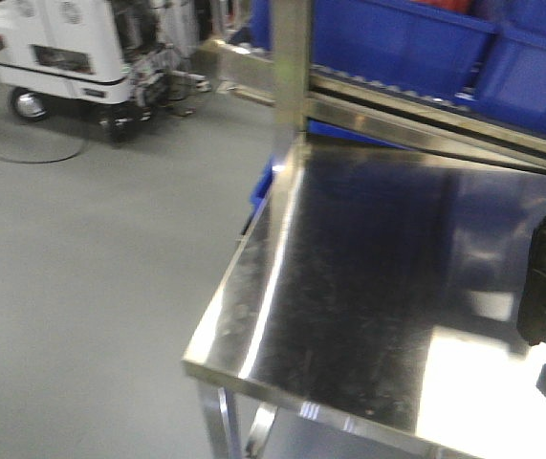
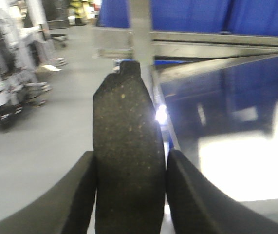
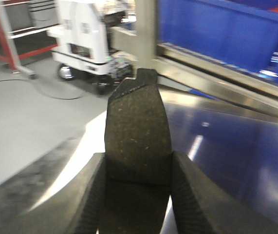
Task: Move and align brake pads A on conveyor
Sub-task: 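Back the base away from the steel table and turn, then drive along the yellow floor line past the red-and-white cones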
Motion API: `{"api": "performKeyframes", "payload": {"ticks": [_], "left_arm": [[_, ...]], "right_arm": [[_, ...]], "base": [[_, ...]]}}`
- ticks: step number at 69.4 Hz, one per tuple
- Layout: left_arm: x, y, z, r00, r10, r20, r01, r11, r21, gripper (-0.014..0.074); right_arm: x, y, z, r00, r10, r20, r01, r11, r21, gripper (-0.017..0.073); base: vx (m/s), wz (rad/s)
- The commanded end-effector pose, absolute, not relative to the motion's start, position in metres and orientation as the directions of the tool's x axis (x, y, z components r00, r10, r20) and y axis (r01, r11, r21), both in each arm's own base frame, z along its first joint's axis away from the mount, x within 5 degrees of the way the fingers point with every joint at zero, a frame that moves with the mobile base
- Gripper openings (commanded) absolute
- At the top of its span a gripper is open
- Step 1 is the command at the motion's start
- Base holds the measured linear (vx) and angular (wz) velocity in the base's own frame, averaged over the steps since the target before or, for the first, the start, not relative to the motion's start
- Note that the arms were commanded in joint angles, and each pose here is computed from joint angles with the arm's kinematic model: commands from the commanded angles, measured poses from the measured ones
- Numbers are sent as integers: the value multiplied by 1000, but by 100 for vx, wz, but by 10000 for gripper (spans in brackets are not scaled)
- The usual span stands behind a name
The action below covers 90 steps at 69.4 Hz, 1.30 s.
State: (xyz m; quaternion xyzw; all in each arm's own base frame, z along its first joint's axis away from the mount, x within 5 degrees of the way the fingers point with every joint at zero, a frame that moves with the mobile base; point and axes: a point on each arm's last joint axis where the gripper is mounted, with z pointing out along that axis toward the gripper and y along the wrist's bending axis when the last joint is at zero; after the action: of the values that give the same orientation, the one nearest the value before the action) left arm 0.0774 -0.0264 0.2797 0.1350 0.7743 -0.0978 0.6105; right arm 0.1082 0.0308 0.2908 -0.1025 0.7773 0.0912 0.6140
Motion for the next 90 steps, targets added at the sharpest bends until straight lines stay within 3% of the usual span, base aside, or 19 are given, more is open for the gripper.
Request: {"api": "performKeyframes", "payload": {"ticks": [1,52,90], "left_arm": [[79,-28,297,-109,52,-993,339,941,12,42],[79,-28,297,-109,52,-993,339,941,12,42],[79,-28,297,-109,52,-993,339,941,12,42]], "right_arm": [[110,31,311,-94,-18,-995,-269,963,9,8],[110,31,311,-94,-18,-995,-269,963,9,8],[110,31,311,-94,-18,-995,-269,963,9,8]], "base": [[-14,63],[-7,87],[11,58]]}}
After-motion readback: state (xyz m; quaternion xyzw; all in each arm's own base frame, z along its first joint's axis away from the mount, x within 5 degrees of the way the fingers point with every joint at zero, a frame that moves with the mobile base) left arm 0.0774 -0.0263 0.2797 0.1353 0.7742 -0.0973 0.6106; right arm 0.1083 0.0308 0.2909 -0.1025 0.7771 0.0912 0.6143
